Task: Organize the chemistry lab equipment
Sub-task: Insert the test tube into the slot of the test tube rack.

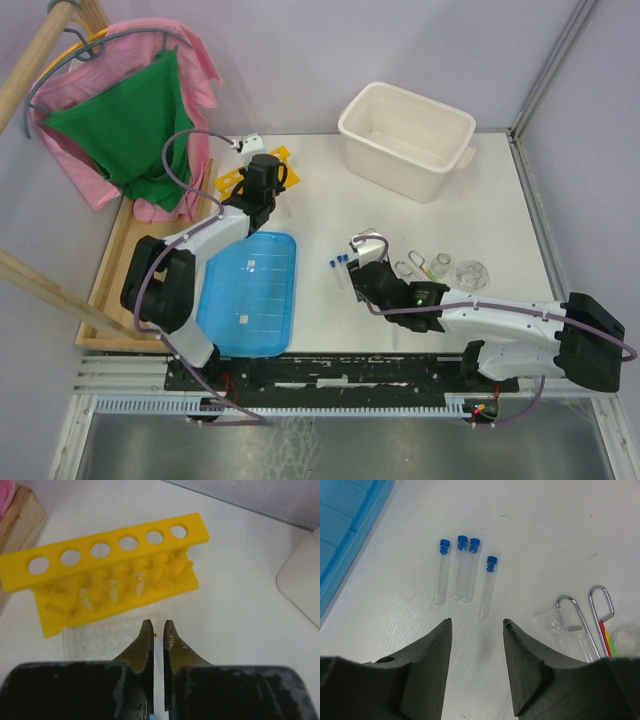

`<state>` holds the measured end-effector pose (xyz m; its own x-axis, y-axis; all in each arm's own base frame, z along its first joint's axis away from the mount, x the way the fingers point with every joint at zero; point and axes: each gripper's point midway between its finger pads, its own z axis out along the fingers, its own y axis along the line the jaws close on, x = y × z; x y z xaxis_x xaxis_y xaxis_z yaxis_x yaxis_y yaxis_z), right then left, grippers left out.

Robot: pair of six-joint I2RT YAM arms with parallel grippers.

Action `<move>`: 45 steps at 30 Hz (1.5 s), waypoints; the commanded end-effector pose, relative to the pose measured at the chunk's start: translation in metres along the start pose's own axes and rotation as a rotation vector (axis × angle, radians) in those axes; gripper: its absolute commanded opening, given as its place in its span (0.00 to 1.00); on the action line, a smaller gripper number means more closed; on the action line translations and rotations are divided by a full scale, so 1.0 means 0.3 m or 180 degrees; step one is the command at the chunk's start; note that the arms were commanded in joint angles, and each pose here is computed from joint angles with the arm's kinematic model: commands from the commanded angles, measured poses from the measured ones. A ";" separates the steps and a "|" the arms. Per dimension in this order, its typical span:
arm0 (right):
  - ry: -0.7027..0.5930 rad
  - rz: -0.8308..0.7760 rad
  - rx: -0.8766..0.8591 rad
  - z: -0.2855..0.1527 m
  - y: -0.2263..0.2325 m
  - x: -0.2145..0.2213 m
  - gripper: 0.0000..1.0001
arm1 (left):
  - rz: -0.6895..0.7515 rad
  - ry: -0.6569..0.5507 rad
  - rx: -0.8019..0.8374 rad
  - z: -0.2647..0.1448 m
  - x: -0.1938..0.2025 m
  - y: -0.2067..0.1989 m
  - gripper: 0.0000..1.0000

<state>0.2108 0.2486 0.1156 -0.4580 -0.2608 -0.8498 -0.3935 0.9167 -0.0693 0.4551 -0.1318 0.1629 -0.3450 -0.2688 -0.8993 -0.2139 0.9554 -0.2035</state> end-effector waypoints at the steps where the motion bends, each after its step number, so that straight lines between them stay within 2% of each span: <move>1: 0.0006 0.0185 0.0064 0.037 -0.053 -0.010 0.54 | 0.0121 -0.0511 -0.0008 0.083 -0.182 -0.066 0.03; 14: 0.0176 0.0342 0.0114 0.141 -0.103 -0.010 0.53 | 0.0420 -0.0781 -0.0249 0.230 -0.275 -0.116 0.03; 27: 0.0256 0.0422 0.0009 0.207 -0.089 -0.014 0.53 | 0.0604 -0.0813 -0.0431 0.268 -0.283 -0.077 0.03; 45: 0.0306 0.0456 0.0011 0.222 -0.104 -0.001 0.53 | 0.0522 -0.0769 -0.0347 0.296 -0.263 -0.082 0.03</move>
<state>0.2640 0.2276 0.0661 -0.6167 -0.1927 -0.7632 -0.3112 0.9503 0.0116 0.5577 -0.1222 0.1724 -0.2493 -0.0295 -0.9680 -0.2678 0.9627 0.0397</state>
